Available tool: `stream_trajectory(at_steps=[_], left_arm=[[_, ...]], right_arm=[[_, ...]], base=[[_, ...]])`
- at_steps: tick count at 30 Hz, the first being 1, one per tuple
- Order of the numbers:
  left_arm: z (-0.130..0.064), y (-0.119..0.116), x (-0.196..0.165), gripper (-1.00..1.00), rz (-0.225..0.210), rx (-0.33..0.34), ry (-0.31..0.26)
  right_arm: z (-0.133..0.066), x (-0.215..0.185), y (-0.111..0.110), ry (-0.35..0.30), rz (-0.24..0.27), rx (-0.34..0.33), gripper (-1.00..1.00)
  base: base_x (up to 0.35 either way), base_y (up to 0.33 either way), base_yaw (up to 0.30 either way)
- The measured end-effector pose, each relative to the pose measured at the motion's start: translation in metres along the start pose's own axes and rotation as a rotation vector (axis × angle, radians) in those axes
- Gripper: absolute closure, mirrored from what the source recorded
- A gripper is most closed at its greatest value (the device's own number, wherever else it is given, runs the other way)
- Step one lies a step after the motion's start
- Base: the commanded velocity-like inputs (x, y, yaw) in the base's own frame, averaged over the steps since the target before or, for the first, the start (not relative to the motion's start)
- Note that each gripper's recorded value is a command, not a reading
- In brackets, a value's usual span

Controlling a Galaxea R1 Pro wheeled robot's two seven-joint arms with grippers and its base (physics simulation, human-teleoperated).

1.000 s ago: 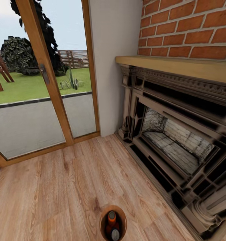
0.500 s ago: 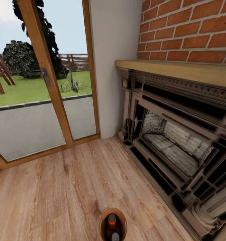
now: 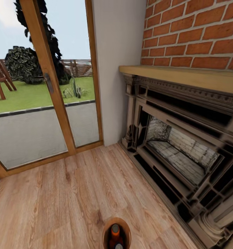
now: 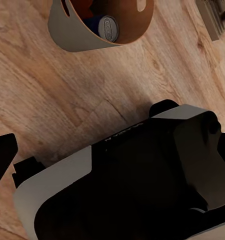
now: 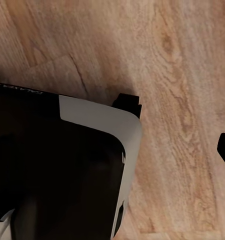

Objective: Put the three can of soda from the living room inside the tash can in the kitchen.

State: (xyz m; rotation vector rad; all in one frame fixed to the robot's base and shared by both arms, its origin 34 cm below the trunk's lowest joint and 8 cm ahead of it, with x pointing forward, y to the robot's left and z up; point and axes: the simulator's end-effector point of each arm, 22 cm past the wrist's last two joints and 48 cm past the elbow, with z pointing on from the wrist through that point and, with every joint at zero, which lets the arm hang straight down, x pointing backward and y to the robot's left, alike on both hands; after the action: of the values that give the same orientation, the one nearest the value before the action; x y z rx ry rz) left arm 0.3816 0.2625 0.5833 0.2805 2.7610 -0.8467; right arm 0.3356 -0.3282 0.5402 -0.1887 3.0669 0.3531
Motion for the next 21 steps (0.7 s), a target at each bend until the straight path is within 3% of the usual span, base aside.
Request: stream_trajectory(at_steps=[21], left_arm=[[-0.002, -0.002, 0.005, -1.0, 0.003, 0.0, -0.002]], right_arm=[[-0.002, -0.003, 0.001, -0.013, -0.006, 0.002, -1.0]], base=[[0.0, 0.0, 0.0]])
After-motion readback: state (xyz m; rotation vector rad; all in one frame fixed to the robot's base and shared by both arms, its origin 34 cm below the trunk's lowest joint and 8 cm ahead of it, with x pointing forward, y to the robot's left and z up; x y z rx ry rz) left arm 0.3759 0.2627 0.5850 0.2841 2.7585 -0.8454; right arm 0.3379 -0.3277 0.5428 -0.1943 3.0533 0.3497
